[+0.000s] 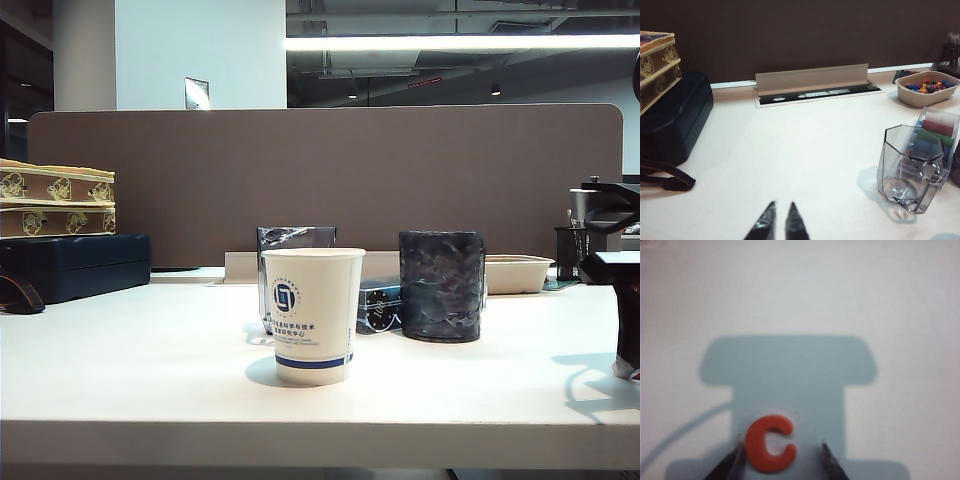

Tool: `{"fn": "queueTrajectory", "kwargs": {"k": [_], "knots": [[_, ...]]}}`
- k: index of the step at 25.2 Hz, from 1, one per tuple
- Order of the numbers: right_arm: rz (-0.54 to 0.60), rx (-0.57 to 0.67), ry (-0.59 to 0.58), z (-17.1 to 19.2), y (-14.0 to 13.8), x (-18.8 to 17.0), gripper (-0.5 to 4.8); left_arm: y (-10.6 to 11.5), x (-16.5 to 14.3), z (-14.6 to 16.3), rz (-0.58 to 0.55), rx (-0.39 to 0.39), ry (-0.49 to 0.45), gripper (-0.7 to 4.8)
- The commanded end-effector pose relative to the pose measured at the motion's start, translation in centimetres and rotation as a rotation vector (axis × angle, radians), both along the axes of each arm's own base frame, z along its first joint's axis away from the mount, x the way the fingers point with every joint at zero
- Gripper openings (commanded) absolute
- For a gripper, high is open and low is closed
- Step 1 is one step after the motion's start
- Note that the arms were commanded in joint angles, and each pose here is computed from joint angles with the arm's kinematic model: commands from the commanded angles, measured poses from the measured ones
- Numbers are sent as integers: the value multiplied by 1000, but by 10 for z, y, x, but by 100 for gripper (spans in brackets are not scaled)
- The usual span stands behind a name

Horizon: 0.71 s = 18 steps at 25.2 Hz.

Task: Pick up the letter "c" and put it in the paper cup.

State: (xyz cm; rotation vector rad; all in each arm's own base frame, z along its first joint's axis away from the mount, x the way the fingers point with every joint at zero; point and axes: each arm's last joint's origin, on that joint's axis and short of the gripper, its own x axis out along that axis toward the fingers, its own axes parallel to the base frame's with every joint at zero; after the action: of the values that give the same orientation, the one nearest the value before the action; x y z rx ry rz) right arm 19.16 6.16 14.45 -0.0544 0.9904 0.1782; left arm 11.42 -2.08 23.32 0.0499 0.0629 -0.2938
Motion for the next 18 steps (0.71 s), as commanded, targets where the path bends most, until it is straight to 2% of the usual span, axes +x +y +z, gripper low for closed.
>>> {"fn": "queueTrajectory", "kwargs": {"k": [1,8,18], "knots": [[8,-5,125,-12,-2,-11,197,0,0,2,-1,-9,-22,26],[31,49,99,-11,1,-7,198,0,0,2,-1,-10,-22,26],[29,20,168,-22,0,-7,198,0,0,2,-1,-9,-22,26]]}}
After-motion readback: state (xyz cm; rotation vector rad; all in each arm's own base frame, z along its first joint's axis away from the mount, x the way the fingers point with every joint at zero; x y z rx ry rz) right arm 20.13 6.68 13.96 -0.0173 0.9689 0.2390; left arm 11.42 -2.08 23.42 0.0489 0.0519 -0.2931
